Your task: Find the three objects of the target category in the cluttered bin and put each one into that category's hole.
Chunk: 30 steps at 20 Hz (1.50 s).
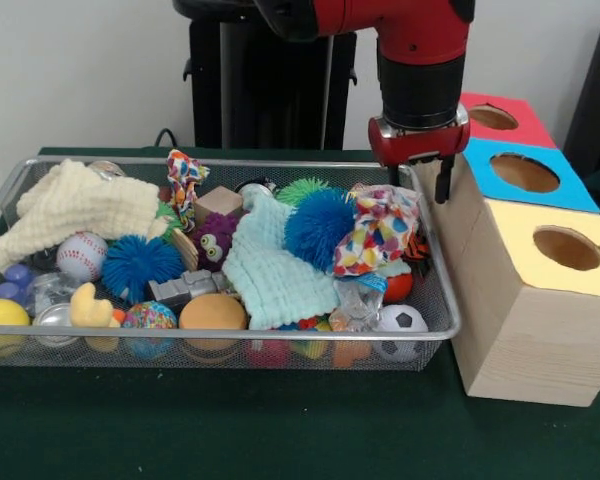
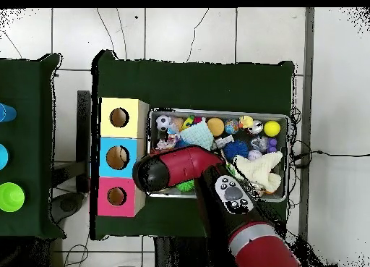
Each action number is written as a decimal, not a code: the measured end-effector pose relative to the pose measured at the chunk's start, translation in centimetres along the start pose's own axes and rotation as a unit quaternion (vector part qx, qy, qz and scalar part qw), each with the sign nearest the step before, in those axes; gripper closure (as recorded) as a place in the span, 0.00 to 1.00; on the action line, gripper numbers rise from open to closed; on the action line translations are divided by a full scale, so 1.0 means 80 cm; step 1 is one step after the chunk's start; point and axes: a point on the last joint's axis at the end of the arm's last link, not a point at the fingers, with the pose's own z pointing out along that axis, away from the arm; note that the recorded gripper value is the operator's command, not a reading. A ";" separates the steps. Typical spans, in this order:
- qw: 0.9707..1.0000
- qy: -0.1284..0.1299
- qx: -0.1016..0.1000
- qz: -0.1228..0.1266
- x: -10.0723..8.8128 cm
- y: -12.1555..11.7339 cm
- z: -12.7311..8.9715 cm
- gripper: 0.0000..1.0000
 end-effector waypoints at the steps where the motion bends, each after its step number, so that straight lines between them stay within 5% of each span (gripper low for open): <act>1: 1.000 0.000 0.002 0.000 0.001 0.000 0.000 0.00; 13: 0.999 0.015 0.011 0.028 0.016 -0.009 0.002 0.00; 23: 0.999 0.004 0.020 0.028 0.017 -0.007 0.006 0.00; 30: 0.998 0.001 0.019 0.057 0.016 -0.048 0.004 0.00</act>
